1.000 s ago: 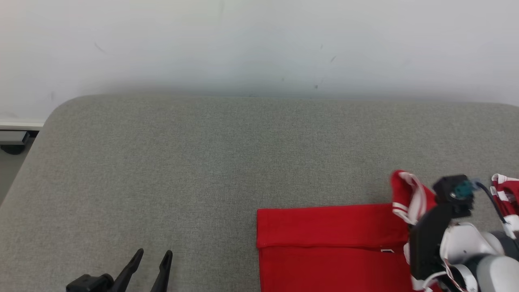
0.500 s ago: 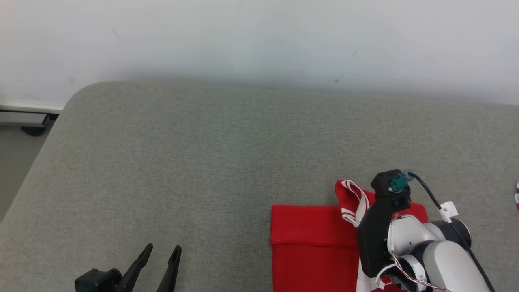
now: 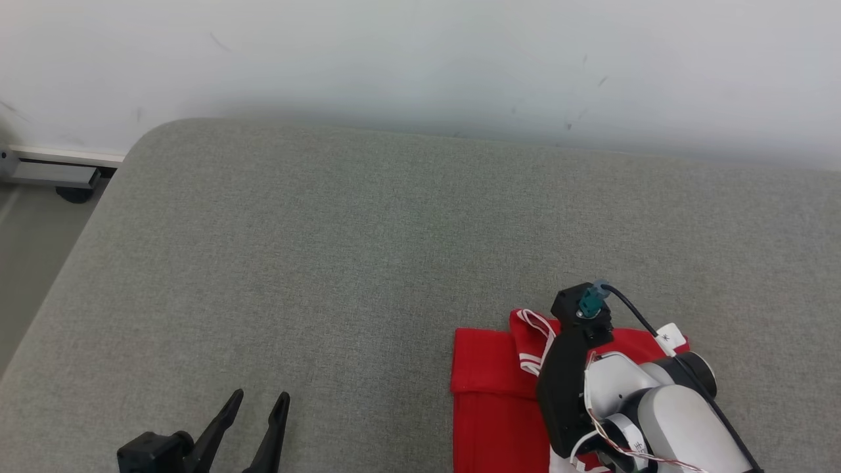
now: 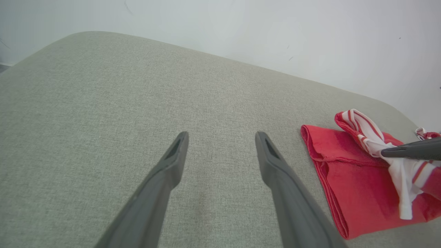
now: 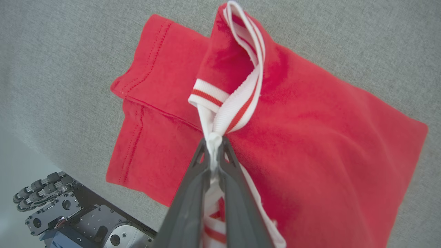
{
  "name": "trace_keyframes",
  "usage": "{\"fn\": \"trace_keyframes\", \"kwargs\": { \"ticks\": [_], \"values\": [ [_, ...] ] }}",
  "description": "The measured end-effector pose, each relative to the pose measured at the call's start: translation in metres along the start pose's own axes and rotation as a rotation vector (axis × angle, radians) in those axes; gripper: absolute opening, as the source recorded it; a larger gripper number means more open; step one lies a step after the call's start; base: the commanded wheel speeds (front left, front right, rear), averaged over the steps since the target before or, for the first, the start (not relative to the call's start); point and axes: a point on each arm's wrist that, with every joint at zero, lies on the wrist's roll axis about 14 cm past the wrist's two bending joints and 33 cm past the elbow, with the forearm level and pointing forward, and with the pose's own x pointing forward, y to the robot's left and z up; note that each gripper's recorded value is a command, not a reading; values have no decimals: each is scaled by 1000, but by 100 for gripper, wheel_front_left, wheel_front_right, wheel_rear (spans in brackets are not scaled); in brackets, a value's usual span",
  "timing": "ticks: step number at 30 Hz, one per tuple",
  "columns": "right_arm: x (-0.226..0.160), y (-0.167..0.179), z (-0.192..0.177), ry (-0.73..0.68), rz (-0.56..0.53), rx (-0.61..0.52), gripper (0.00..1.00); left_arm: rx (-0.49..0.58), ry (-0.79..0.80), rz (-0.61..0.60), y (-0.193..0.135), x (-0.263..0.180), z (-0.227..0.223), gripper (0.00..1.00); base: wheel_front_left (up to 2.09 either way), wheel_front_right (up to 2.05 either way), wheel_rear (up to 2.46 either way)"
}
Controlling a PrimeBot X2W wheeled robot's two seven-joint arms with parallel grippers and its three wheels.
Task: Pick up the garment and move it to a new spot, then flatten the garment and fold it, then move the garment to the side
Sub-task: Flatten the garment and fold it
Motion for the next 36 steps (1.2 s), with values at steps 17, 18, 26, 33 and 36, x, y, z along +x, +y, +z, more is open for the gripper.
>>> {"fn": "trace_keyframes", "kwargs": {
  "ticks": [17, 18, 26, 33, 36],
  "values": [
    [12, 38, 3, 1, 96, -64, 0, -5, -12, 0, -1, 3, 3, 100, 0, 0, 0],
    [13, 42, 2, 6, 109, -70, 0, -6, -12, 2, 0, 3, 3, 100, 0, 0, 0],
    [17, 52, 2, 8, 131, -79, 0, -10, -9, 12, 1, 0, 1, 100, 0, 0, 0],
    [18, 56, 5, -20, 151, -53, 100, -7, -10, 17, 4, -2, 0, 100, 0, 0, 0],
    [12, 66, 18, -75, 192, -41, 100, -4, -12, 16, 4, -2, 1, 100, 0, 0, 0]
  ]
}}
